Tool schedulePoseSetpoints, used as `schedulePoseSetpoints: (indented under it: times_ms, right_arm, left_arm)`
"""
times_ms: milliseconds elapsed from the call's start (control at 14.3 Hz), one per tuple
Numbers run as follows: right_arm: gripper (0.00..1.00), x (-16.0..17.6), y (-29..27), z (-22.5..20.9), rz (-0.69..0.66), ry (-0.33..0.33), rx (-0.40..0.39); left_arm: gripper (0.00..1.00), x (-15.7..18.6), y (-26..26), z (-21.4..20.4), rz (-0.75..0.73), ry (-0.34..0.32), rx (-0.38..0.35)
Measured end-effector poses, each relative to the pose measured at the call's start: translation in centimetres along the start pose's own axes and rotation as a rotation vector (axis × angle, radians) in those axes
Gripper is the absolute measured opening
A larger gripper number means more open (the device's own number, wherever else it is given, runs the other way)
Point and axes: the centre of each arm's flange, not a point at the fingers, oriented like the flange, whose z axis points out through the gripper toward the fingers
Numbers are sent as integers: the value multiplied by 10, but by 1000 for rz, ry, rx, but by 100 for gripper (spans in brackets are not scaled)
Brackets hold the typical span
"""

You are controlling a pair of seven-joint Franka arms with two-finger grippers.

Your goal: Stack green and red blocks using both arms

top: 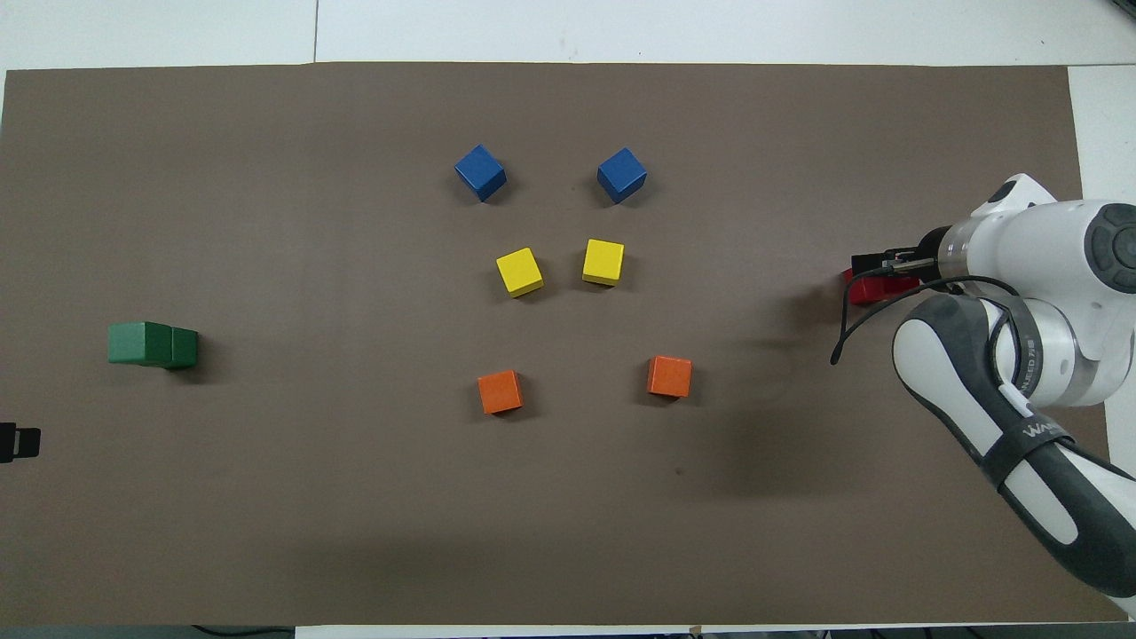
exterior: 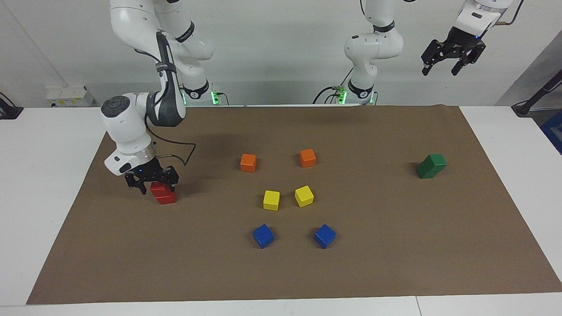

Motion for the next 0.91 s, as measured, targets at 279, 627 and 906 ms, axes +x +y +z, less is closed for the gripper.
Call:
schedulePoseSetpoints:
  times_ms: [279, 627, 906]
  right_arm:
    - [100, 9, -2, -17, -5, -52, 5]
    - [100, 39, -14, -111, -29, -109, 5]
    - [100, 41, -44, -211, -71, -112, 9]
  left_arm:
    - [100, 0, 0, 0, 0, 0, 0]
    - [100, 0, 0, 0, 0, 0, 0]
    - [100, 0, 0, 0, 0, 0, 0]
